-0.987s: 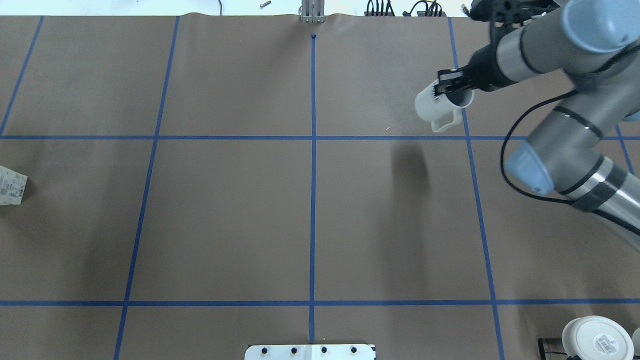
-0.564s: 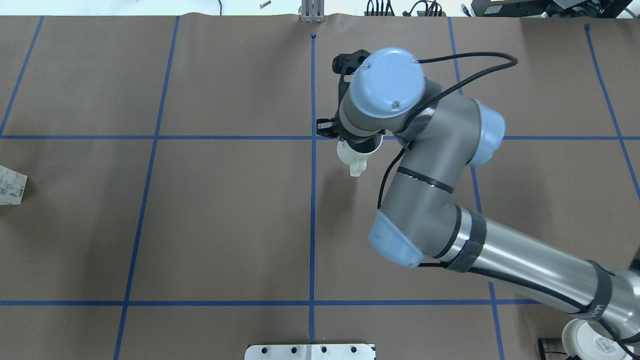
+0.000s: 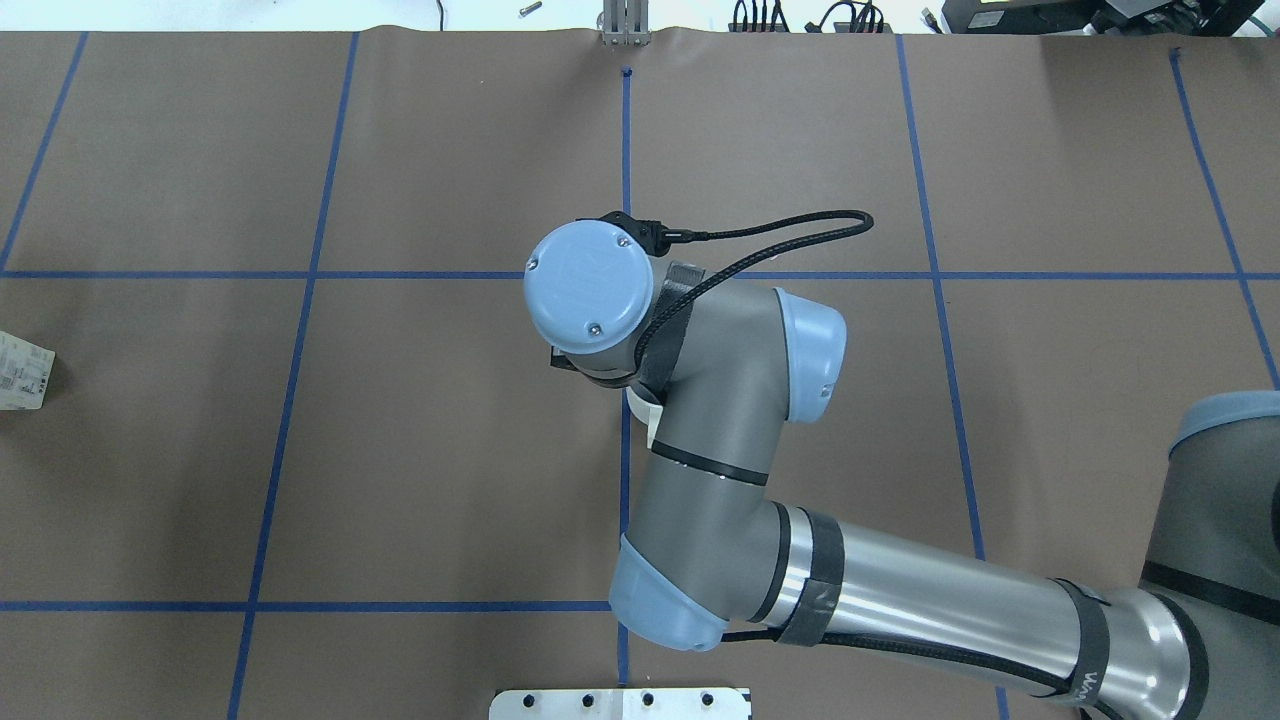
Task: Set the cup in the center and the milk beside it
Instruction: 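Carry the white mug with the right gripper to the table's center square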
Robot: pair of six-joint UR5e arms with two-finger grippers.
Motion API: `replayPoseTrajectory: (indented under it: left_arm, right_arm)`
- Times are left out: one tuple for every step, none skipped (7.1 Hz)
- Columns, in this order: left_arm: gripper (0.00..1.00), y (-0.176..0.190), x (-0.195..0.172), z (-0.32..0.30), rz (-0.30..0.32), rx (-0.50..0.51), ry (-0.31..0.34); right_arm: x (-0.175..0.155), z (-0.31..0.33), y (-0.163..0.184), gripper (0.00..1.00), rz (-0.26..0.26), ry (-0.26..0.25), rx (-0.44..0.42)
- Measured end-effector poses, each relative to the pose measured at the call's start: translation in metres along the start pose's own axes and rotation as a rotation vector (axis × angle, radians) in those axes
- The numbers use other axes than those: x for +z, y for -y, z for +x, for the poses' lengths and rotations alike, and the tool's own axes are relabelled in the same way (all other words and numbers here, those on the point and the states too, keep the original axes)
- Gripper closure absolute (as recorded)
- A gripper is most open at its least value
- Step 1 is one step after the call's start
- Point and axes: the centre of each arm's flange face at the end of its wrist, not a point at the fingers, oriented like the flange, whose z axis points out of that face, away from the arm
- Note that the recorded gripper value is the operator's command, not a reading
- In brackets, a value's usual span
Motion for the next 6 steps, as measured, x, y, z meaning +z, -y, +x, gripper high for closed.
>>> replayPoseTrajectory:
  left_arm:
    - [0.02,0.000,0.000,0.000,0.000,0.000,0.000]
    - [0.02,0.000,0.001,0.001,-0.001,0.001,-0.001]
    - [0.02,0.000,0.002,0.001,-0.003,0.001,-0.002]
    - [0.02,0.000,0.003,0.001,-0.005,0.001,-0.003]
    - [0.02,-0.001,0.005,0.001,-0.008,0.001,-0.005]
    - [0.02,-0.001,0.005,0.001,-0.009,0.001,-0.005]
  right_arm:
    - [0.004,-0.015,-0.006,1.00,-0.009,-0.007,0.002]
    - [0.007,-0.028,-0.007,0.95,-0.015,-0.014,0.011]
    - [0.012,-0.035,-0.008,0.60,-0.019,-0.021,0.015]
    - [0.016,-0.037,-0.010,0.06,-0.022,-0.026,0.015]
    - [0.020,-0.039,-0.012,0.00,-0.021,-0.024,0.014]
    - [0.020,-0.041,-0.012,0.00,-0.013,-0.022,0.012]
